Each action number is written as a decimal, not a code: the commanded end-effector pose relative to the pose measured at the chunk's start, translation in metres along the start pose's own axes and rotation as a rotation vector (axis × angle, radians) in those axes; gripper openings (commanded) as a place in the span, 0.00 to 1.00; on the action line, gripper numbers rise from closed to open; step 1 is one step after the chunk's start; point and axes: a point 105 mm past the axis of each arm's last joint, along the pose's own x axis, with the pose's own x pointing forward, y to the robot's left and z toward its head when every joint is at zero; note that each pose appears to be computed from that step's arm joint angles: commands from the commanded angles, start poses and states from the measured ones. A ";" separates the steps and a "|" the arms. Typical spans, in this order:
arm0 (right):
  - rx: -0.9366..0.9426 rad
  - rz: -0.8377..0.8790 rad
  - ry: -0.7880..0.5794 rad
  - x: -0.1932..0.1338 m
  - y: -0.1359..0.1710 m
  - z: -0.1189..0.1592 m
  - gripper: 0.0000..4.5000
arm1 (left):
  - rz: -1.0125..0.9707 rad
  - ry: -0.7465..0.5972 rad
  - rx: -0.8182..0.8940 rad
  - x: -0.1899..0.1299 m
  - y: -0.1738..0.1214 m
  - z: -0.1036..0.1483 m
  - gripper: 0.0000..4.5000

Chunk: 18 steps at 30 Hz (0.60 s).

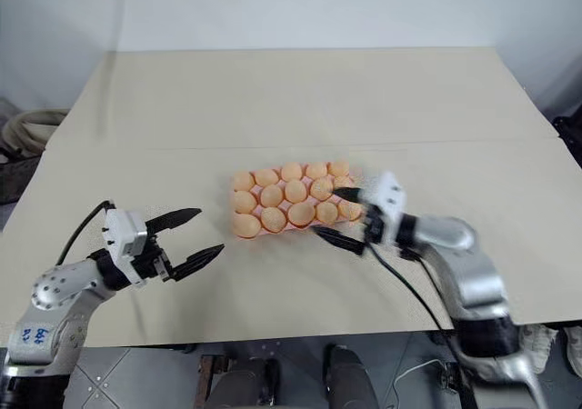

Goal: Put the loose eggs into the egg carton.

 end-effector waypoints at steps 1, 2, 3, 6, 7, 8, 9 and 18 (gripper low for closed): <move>-0.058 -0.093 -0.051 -0.032 -0.015 0.008 0.99 | -0.021 0.013 0.044 -0.001 0.003 0.000 1.00; -0.053 -0.117 -0.042 -0.041 -0.019 0.003 0.99 | -0.026 0.020 0.048 -0.001 0.004 -0.001 1.00; -0.036 -0.139 -0.023 -0.051 -0.022 -0.004 0.99 | -0.024 0.027 0.051 -0.002 0.005 -0.002 1.00; 0.002 -0.169 -0.028 -0.061 -0.025 -0.010 0.99 | -0.025 0.037 0.054 -0.004 0.007 -0.004 1.00; -0.002 -0.162 -0.029 -0.061 -0.025 -0.009 0.99 | -0.027 0.043 0.057 -0.005 0.007 -0.005 1.00; -0.007 -0.156 -0.029 -0.060 -0.024 -0.009 0.99 | -0.027 0.047 0.059 -0.005 0.008 -0.006 1.00; -0.017 -0.146 -0.022 -0.059 -0.023 -0.010 0.99 | -0.027 0.054 0.060 -0.007 0.008 -0.007 1.00; -0.026 -0.199 -0.012 -0.061 -0.035 -0.015 0.99 | 0.000 0.061 0.075 -0.014 0.008 -0.006 1.00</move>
